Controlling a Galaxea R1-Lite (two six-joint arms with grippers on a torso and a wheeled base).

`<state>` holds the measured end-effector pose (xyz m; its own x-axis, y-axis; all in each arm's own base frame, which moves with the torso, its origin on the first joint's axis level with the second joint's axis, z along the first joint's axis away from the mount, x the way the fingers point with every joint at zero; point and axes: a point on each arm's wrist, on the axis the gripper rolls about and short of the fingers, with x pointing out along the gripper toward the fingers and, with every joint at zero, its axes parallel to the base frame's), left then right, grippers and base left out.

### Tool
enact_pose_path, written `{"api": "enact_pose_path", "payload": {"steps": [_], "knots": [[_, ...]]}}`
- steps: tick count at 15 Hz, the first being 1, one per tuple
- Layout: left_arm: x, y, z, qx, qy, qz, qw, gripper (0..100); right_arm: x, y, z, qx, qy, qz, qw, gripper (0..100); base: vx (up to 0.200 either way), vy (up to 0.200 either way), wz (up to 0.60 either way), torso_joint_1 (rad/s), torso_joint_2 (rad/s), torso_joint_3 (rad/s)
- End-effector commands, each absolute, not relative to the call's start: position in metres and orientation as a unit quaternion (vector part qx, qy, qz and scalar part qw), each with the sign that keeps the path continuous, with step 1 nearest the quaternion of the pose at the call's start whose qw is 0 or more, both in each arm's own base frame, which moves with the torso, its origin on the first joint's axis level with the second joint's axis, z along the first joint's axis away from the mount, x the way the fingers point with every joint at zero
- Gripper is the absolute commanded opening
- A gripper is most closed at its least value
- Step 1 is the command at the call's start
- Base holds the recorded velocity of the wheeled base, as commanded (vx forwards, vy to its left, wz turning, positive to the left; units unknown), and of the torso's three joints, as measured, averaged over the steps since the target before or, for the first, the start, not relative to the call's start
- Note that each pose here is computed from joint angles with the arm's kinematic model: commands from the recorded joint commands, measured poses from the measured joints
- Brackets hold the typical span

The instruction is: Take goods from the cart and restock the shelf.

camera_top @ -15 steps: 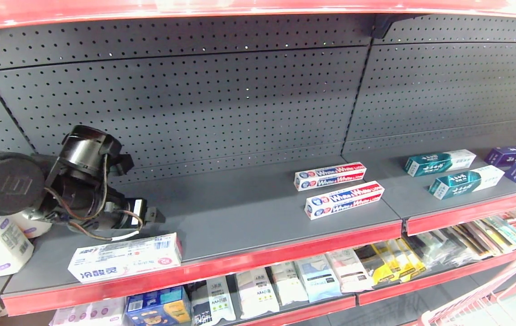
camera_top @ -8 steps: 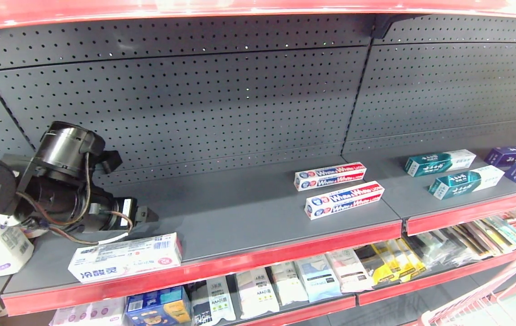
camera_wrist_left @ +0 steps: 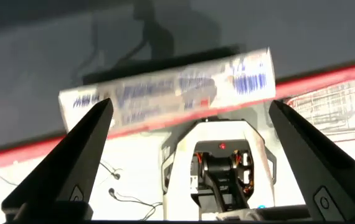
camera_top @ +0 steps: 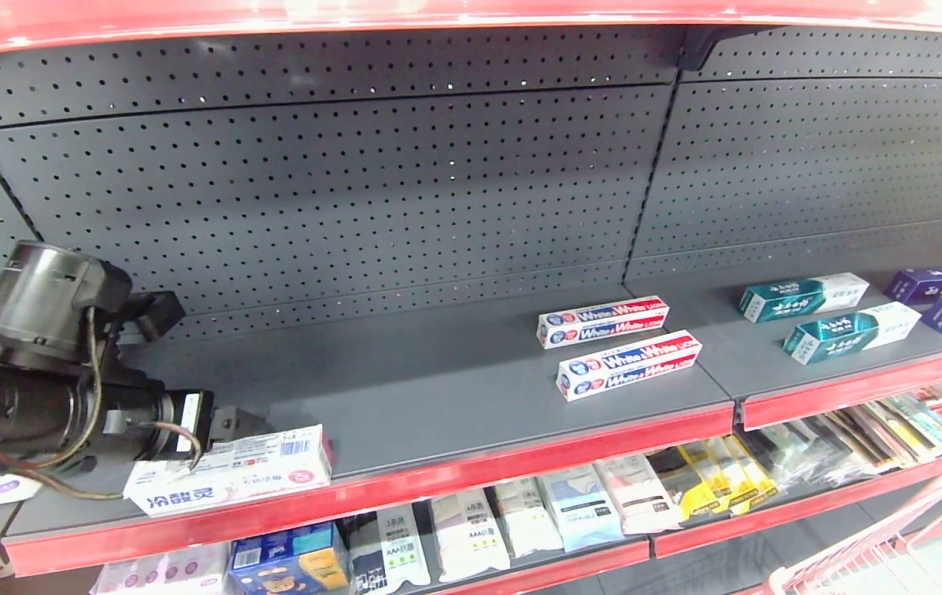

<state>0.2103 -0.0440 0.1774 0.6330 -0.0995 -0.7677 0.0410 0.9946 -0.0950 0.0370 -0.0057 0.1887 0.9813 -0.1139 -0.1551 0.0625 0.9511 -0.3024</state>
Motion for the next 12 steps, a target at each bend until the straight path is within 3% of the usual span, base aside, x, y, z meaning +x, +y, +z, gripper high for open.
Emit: {"api": "enact_pose_path", "payload": {"steps": [1,6,12], "knots": [[0.17,-0.035,0.183,-0.032,0.398,-0.046,0.916,100,0.038,-0.006,0.183,-0.149,0.097,-0.041,0.983,0,0.0,0.0,0.0,0.0,0.0,0.0],[0.093,-0.02,0.201,-0.019,0.313,-0.084,0.946,100,0.045,-0.008,0.185,-0.156,0.114,-0.058,0.979,0,0.0,0.0,0.0,0.0,0.0,0.0],[0.006,-0.002,0.201,0.011,0.206,-0.114,0.972,100,0.054,-0.009,0.187,-0.181,0.127,-0.039,0.974,0,0.0,0.0,0.0,0.0,0.0,0.0]]}}
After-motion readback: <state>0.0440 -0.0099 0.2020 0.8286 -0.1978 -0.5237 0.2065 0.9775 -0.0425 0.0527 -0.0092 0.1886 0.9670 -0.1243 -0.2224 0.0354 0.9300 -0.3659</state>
